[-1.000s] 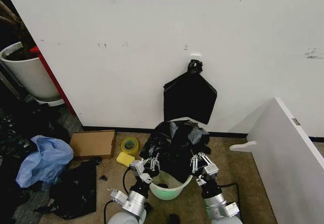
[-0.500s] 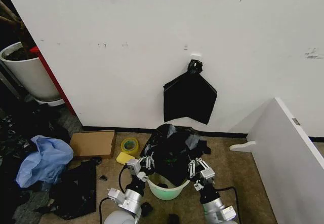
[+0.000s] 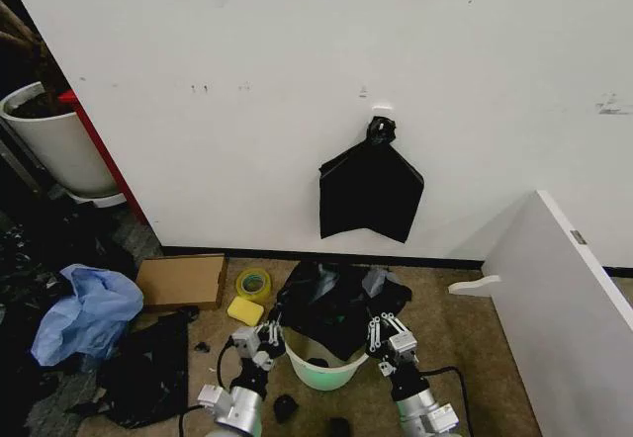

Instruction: Place the garbage bag over the trash bin.

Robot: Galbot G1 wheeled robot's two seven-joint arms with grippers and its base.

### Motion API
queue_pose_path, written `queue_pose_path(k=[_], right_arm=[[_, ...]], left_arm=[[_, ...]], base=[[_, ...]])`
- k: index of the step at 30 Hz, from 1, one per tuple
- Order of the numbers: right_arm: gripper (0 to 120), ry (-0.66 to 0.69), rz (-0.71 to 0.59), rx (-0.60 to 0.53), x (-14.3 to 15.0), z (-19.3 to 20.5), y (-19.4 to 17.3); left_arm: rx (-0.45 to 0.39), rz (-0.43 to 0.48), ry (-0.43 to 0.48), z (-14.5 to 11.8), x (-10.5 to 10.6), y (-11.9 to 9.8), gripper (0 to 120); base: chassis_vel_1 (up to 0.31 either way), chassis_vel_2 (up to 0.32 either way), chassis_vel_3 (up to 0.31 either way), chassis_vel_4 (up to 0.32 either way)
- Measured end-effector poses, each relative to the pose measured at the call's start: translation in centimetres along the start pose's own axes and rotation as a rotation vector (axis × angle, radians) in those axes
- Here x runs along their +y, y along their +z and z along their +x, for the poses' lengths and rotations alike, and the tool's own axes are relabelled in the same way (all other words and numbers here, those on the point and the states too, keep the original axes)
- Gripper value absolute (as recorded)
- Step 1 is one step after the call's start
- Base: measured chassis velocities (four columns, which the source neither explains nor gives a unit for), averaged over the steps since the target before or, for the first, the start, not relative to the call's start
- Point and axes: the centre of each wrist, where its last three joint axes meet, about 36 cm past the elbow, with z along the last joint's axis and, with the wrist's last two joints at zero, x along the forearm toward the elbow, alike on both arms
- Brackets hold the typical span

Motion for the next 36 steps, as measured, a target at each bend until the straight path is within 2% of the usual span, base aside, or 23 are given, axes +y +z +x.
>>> queue_pose_path(k=[9,14,17,22,29,36], right_arm=[[0,0.001,-0.006,0.005,0.4,0.9,0.2],[0,-0.017,-0.003,-0.006,0.8,1.4,-0.2],[0,-0.015,0.004,0.001,1.0,1.7,-0.3],[0,-0.004,-0.021,0.098,2.0,4.3,-1.1],[0,0.004,-0.097,0.233,2.7,7.6,-2.7],[0,-0.011,-0.075,0.252,2.0,7.9,-3.6]], left_arm=[[-0.045,-0.004,0.006,-0.2,-1.5,-1.1,0],[-0.055,-0.122,-0.005,1.0,-1.8,-1.0,0],[-0.046,-0.151,-0.02,2.1,-2.1,-1.0,0],[-0.021,-0.23,-0.049,4.5,-2.8,-1.2,0],[0.006,-0.297,-0.105,6.1,-3.3,-0.8,0],[0.017,-0.296,-0.117,5.8,-3.7,-1.1,0]], base=[[0.0,0.0,0.0,0.0],[0.0,0.0,0.0,0.0],[0.0,0.0,0.0,0.0],[0.0,0.0,0.0,0.0],[0.0,0.0,0.0,0.0],[0.0,0.0,0.0,0.0]])
